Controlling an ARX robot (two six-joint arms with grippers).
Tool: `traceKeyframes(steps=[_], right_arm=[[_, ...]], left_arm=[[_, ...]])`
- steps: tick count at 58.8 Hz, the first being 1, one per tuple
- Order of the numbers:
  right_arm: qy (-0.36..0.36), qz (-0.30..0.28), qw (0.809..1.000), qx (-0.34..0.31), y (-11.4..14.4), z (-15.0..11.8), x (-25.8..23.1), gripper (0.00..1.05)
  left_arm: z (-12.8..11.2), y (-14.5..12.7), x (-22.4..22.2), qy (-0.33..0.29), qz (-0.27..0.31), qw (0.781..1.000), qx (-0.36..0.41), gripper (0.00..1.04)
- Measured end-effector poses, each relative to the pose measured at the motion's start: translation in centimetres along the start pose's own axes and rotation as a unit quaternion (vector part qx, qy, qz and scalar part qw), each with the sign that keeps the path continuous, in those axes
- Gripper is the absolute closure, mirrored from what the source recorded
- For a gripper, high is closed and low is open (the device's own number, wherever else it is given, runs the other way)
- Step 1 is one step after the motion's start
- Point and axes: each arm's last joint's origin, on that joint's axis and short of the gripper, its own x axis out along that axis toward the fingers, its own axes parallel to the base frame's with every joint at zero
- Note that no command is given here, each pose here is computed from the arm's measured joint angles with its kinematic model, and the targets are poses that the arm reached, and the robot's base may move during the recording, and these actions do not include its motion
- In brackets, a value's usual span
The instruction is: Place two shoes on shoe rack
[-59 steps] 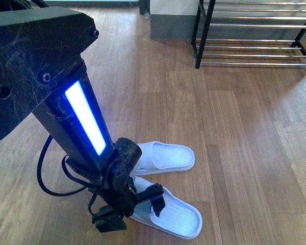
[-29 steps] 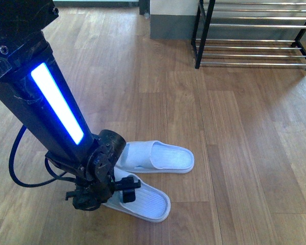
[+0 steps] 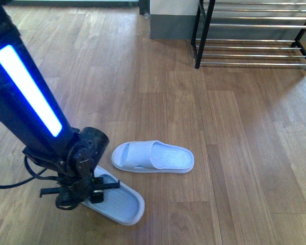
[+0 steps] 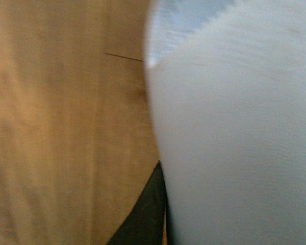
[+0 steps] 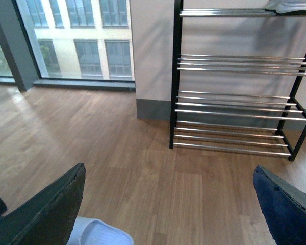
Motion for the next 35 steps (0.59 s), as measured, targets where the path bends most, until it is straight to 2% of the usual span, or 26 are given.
traceKeyframes(steps=[1, 8, 14, 20, 25, 29, 33, 35], right_arm=[[0.0, 0.0, 1.0, 0.0, 0.0, 0.0, 0.0, 0.09], [0.0, 0.0, 1.0, 0.0, 0.0, 0.0, 0.0, 0.09], [0.0, 0.0, 1.0, 0.0, 0.0, 0.0, 0.0, 0.09], [0.0, 0.0, 1.0, 0.0, 0.0, 0.0, 0.0, 0.09], [0.0, 0.0, 1.0, 0.0, 0.0, 0.0, 0.0, 0.09], [0.0, 0.0, 1.0, 0.0, 0.0, 0.0, 0.0, 0.09], [0.0, 0.0, 1.0, 0.0, 0.0, 0.0, 0.0, 0.09], [0.0, 0.0, 1.0, 0.0, 0.0, 0.0, 0.0, 0.09]], left_arm=[[0.1, 0.5, -0.5, -0.002, 0.0, 1.0, -0.002, 1.03], [1.1, 4.2, -5.3, -0.059, 0.003, 0.998, -0.01, 1.03], [1.8, 8.1, -10.3, -0.147, 0.023, 0.989, -0.016, 1.03], [1.5, 11.6, -14.1, -0.223, 0.056, 0.973, -0.007, 1.03], [0.5, 15.4, -18.8, -0.317, 0.098, 0.943, 0.005, 1.03], [-1.1, 17.9, -22.4, -0.397, 0.15, 0.905, 0.014, 1.03], [-3.5, 19.4, -25.2, -0.467, 0.204, 0.86, 0.019, 1.03], [-4.3, 19.7, -25.8, -0.48, 0.215, 0.85, 0.019, 1.03]])
